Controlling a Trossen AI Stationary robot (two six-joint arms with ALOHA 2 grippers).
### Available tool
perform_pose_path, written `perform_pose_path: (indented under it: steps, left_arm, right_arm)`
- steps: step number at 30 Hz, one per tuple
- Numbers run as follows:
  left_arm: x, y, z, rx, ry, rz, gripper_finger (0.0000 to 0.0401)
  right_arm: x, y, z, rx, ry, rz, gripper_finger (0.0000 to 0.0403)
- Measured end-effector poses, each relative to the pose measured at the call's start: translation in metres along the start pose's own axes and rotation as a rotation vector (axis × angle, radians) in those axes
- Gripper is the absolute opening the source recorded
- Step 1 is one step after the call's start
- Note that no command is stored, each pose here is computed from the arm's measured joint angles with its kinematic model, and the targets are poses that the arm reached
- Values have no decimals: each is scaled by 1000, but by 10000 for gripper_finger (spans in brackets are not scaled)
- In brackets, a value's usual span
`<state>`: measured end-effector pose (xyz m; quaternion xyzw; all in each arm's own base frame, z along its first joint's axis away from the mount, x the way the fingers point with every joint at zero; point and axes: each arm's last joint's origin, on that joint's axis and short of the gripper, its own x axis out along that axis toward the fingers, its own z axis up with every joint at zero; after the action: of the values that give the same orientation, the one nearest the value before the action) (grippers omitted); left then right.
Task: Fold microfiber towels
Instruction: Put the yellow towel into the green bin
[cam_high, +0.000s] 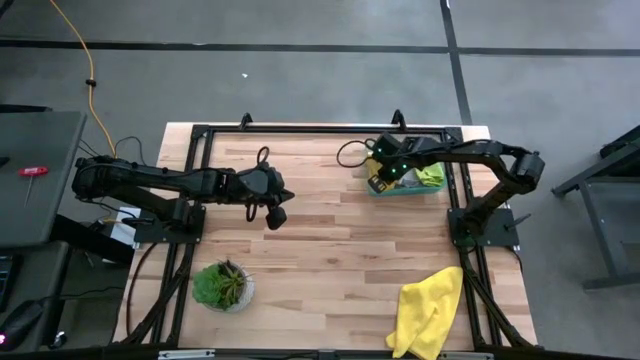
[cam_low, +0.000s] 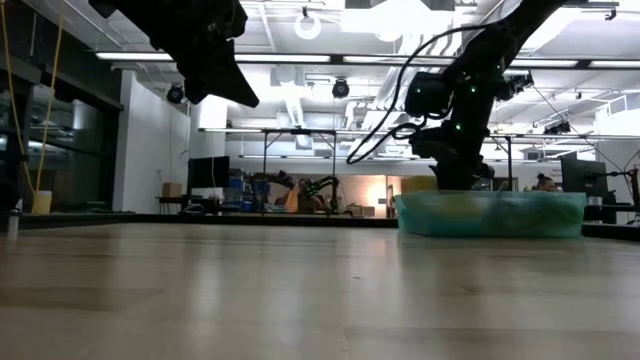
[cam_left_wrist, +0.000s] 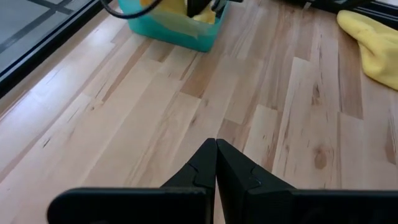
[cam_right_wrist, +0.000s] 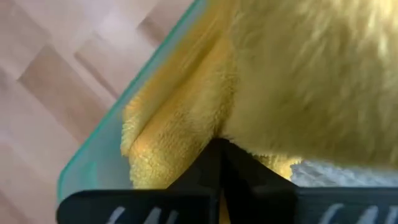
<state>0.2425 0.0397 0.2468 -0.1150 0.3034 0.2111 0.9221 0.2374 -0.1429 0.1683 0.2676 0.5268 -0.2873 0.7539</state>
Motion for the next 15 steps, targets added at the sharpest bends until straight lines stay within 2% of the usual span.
perform_pose_path:
  steps: [6,15]
  left_arm:
    - [0,-1,0,0,6,-22,0]
    - [0,-1,0,0,8,-27,0]
  right_arm:
    - [-15,-10,18,18,-73,-73,0]
    - [-52,-31,48,10,-123,-101,0]
